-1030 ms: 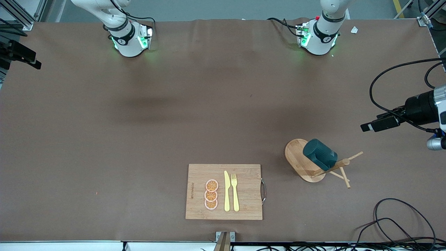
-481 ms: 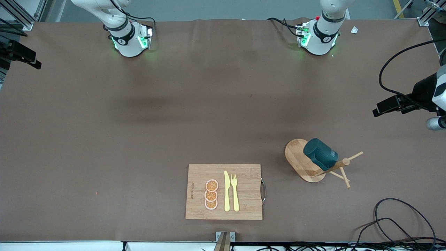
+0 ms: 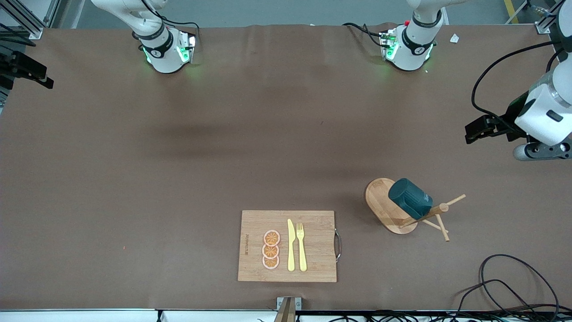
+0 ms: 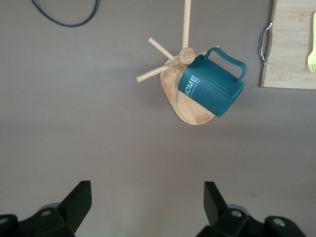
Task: Pass cup and hang on rack
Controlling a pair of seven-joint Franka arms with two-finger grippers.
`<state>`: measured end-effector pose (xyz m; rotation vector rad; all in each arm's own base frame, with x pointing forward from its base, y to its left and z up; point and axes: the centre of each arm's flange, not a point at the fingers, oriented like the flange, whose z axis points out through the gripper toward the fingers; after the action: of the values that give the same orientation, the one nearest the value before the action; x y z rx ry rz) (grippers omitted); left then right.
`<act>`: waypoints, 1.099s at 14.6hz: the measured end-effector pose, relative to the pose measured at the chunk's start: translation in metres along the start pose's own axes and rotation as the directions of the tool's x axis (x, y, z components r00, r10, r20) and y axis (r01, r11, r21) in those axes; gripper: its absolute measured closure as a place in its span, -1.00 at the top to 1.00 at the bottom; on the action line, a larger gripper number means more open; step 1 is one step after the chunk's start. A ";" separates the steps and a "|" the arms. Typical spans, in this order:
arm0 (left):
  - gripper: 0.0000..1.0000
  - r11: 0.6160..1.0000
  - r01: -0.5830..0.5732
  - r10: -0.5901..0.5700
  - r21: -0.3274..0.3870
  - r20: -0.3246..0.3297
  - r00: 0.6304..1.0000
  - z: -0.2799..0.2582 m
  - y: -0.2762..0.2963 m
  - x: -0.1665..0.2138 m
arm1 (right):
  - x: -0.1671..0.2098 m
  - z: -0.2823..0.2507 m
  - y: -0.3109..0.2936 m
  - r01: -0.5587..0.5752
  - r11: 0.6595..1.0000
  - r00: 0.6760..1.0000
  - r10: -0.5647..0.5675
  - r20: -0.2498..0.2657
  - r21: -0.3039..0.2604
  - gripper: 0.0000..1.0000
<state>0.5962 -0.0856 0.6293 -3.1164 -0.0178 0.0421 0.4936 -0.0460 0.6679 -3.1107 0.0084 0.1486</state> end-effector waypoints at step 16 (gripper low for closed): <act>1.00 0.999 -0.023 0.022 -0.030 -0.039 0.999 -0.024 -0.042 -0.064 | 0.000 0.000 0.001 -0.001 1.000 1.000 0.001 -0.002 0.000 1.00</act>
<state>0.5326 -0.0453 0.6560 -3.1469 0.0180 -0.0175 0.4937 -0.0467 0.6680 -3.1109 0.0099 0.1461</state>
